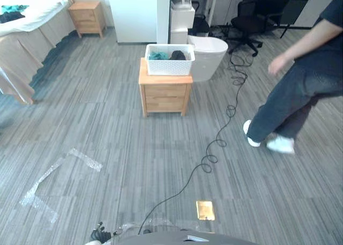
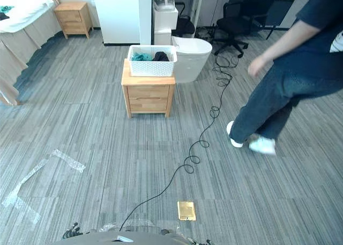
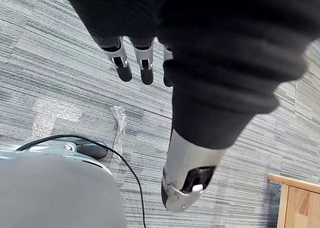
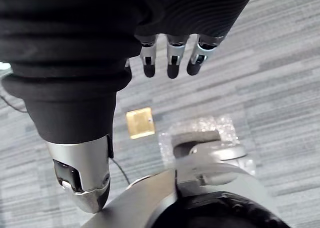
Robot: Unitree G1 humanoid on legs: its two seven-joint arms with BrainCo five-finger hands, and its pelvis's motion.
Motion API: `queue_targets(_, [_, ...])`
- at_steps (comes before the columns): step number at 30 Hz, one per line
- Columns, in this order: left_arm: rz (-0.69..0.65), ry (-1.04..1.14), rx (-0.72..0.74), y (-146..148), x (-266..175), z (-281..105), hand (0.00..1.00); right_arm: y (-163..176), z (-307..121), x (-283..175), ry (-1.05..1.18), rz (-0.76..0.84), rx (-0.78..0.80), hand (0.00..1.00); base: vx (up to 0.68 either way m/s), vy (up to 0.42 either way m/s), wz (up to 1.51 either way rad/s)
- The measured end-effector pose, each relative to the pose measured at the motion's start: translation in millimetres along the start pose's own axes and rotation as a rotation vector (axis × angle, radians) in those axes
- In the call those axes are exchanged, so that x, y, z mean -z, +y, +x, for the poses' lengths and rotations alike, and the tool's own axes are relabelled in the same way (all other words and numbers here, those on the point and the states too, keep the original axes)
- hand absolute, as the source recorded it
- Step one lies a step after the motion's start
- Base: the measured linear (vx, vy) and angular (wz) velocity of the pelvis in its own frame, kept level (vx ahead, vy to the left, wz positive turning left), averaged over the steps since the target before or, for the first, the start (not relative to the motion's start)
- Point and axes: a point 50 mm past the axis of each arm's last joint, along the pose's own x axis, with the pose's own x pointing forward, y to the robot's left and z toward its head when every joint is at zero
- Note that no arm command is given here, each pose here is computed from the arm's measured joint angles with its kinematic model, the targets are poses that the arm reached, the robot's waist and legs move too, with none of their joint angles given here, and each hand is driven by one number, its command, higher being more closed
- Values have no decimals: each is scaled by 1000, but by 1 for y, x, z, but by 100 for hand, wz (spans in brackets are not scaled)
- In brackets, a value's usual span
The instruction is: Pick up the laundry basket with both hands and put the clothes into the washing machine.
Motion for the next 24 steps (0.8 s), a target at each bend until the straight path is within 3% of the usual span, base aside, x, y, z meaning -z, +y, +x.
queue_targets(24, [-7, -21, 15, -6, -5, 1, 0, 4, 2, -11, -29, 19, -5, 0, -20, -12, 0])
